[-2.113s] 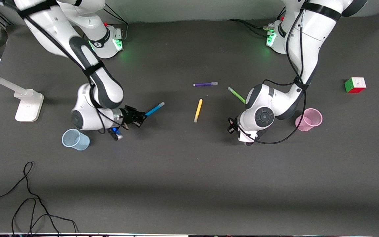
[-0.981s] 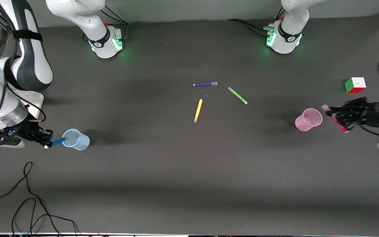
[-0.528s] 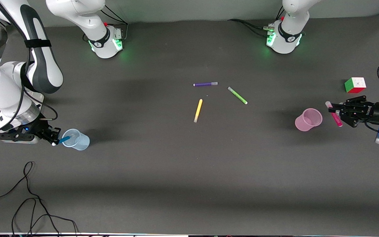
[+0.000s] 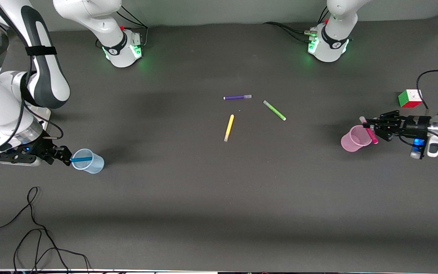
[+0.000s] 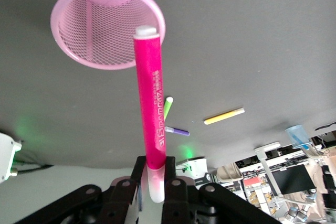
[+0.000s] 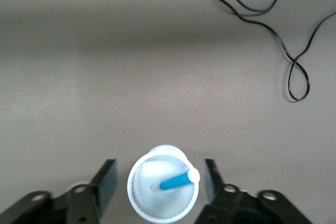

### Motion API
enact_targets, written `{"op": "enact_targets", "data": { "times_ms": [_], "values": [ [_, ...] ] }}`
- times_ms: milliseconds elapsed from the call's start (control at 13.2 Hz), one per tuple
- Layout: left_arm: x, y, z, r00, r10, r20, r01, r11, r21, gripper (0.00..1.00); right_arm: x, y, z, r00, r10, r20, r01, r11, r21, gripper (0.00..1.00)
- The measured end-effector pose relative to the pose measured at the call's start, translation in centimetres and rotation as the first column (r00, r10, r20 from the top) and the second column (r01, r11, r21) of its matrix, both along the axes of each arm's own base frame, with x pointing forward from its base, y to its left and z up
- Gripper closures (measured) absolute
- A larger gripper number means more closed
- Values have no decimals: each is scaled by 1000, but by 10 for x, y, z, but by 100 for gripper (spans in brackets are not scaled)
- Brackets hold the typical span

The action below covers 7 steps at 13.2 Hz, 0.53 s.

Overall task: Place pink and blue markers in matching cups
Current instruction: 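Open the right gripper while the left gripper drops pink marker into cup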

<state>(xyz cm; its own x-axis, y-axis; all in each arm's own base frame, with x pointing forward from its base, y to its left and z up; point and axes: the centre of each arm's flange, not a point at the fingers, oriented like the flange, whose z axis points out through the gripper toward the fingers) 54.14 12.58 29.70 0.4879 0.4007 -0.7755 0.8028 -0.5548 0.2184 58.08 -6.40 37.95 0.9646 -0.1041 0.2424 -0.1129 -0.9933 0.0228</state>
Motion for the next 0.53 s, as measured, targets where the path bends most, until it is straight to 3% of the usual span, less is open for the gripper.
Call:
{"op": "enact_targets", "data": {
  "times_ms": [151, 377, 528],
  "values": [
    [-11, 2, -15, 1000, 8, 3, -8, 1000, -5, 83, 10, 7, 26, 998, -27, -51, 28, 999, 17, 0],
    [-21, 4, -30, 1000, 25, 6, -25, 1000, -16, 83, 20, 38, 79, 991, -29, -133, 34, 999, 39, 0],
    [-29, 6, -39, 999, 35, 20, -34, 998, -52, 83, 17, 57, 119, 987, -4, -161, 12, 999, 49, 0]
  ]
}}
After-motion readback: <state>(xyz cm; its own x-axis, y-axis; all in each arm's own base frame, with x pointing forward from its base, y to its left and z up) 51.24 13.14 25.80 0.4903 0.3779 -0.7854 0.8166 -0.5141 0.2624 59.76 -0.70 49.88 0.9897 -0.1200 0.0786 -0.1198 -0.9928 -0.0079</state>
